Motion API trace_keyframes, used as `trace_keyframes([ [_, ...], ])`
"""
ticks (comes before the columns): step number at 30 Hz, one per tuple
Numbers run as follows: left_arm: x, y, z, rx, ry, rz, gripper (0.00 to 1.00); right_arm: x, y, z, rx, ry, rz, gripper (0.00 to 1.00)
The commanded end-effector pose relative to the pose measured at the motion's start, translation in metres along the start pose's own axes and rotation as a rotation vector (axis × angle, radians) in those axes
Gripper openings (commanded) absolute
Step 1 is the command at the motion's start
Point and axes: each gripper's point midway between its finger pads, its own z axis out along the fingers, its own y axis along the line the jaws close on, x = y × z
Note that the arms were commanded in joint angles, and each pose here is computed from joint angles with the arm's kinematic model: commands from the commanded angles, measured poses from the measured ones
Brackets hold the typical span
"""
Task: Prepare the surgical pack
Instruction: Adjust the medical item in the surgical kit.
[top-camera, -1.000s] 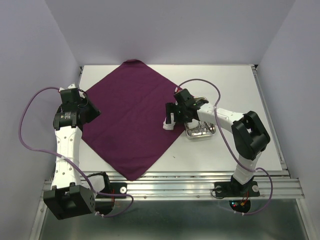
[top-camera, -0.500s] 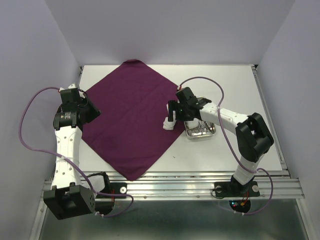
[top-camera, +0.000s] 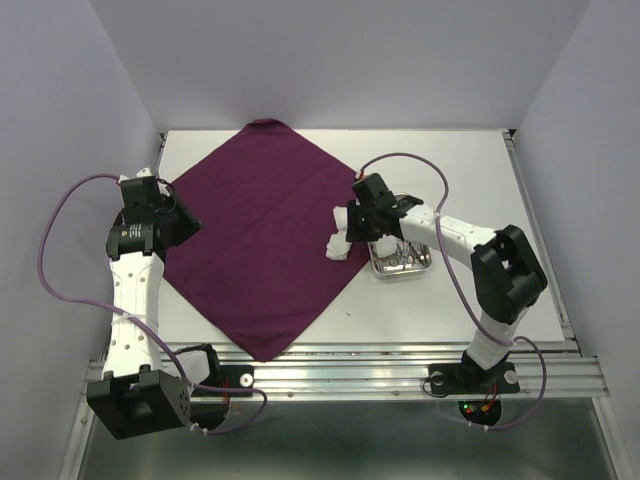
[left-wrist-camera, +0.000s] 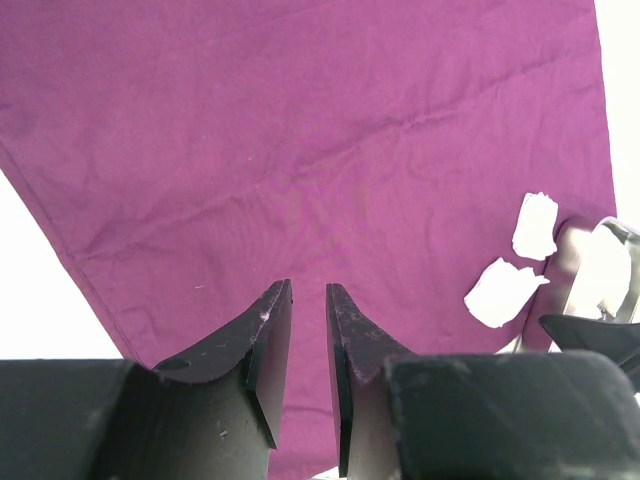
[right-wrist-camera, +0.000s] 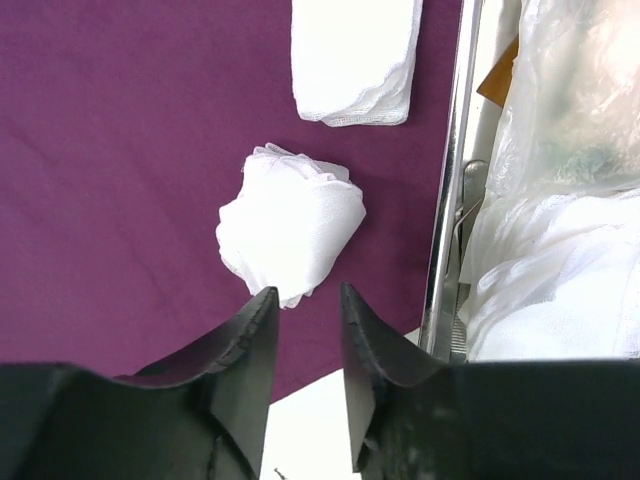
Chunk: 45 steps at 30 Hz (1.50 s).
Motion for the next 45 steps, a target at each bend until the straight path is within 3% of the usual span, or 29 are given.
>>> trace_keyframes([
  [1,-0.005,-0.003,-0.001,0.017,-0.021,0.01,0.32,-0.027,0.013,-0.004,-0.035,-0.064,0.0,0.29],
  [14,-0.006,-0.002,-0.002,0.012,-0.027,0.016,0.32,-0.012,0.038,0.039,-0.157,0.035,0.009,0.23],
  [19,-0.004,0.0,-0.001,0.009,-0.024,0.013,0.32,-0.007,0.031,0.042,-0.12,0.058,0.006,0.24],
  [28,-0.003,-0.001,0.002,0.015,-0.017,0.009,0.32,-0.064,0.021,-0.008,-0.015,-0.146,-0.018,0.28],
  [37,-0.003,0.0,0.001,0.008,-0.022,0.011,0.32,-0.088,0.003,0.001,0.158,-0.176,-0.09,0.32],
  [40,-0.003,-0.001,0.002,0.012,-0.02,0.011,0.32,-0.092,0.008,0.005,0.171,-0.176,-0.124,0.39],
  [45,-0.004,0.0,0.002,0.009,-0.022,0.007,0.32,-0.088,0.021,0.021,0.178,-0.152,-0.18,0.4],
])
